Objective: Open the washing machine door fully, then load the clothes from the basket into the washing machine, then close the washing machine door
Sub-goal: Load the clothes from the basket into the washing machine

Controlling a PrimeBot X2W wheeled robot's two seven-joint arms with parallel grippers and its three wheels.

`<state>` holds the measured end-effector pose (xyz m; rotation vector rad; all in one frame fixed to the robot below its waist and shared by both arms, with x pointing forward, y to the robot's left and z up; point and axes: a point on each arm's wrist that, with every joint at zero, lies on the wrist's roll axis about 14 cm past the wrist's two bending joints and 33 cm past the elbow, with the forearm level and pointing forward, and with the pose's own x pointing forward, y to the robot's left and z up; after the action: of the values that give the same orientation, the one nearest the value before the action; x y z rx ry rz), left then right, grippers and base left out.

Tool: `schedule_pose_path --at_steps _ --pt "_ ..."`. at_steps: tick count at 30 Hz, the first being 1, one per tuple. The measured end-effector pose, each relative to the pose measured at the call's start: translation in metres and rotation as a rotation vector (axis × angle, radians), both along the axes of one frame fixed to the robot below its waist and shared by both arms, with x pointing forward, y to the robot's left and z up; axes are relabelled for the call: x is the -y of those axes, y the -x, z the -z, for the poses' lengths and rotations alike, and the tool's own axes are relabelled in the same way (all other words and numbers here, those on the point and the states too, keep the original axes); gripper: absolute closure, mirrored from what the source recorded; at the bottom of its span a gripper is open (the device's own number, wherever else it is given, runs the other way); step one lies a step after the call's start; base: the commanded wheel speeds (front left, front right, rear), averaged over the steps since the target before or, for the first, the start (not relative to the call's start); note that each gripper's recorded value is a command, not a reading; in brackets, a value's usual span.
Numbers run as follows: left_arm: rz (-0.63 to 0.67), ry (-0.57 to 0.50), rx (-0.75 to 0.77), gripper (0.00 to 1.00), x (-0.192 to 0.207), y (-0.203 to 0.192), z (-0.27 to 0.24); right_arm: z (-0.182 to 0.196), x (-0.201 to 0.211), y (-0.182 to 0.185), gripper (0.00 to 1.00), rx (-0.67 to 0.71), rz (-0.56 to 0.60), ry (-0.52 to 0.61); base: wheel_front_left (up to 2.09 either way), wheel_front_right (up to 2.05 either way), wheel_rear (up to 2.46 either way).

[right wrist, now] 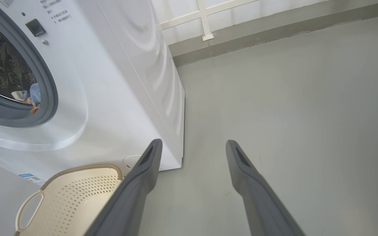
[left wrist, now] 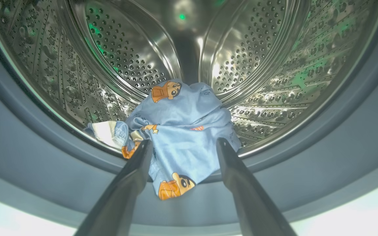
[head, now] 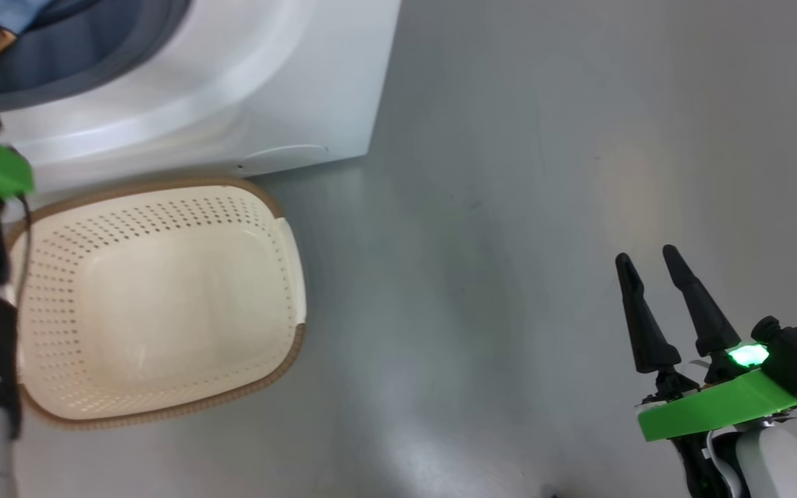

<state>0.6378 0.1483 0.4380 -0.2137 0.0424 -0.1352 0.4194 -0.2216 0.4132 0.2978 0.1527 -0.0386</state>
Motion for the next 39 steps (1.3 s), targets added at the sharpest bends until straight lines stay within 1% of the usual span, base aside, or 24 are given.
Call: schedule_pose_path --at_steps 6,15,16,17,25,33,39 --pt "-0.027 0.020 -0.021 0.00 -0.007 0.030 0.007 -0.007 -0.002 -0.005 0.00 0.024 -0.024 0.008 0.00 0.00 0.00" --pt "-0.047 -0.006 -0.045 0.00 -0.017 0.077 0.011 -0.018 -0.009 -0.008 0.00 0.055 -0.063 0.013 0.00 0.00 0.00" --pt "-0.047 -0.006 -0.045 0.00 -0.017 0.077 0.011 -0.018 -0.009 -0.008 0.00 0.055 -0.063 0.013 0.00 0.00 0.00" --pt "-0.053 -0.009 -0.051 0.00 -0.020 0.087 0.011 -0.019 -0.011 -0.005 0.00 0.054 -0.070 0.013 0.00 0.00 0.00" --pt "-0.073 -0.022 -0.067 0.00 -0.031 0.135 0.006 -0.028 -0.014 0.010 0.00 0.062 -0.089 0.019 0.00 0.00 0.00" --pt "-0.087 -0.018 -0.039 0.00 -0.036 0.174 -0.011 -0.036 -0.014 0.029 0.00 0.069 -0.095 0.016 0.00 0.00 0.00" --pt "-0.115 -0.023 -0.029 0.00 -0.046 0.215 -0.019 -0.046 -0.019 0.045 0.00 0.089 -0.112 0.015 0.00 0.00 0.00"
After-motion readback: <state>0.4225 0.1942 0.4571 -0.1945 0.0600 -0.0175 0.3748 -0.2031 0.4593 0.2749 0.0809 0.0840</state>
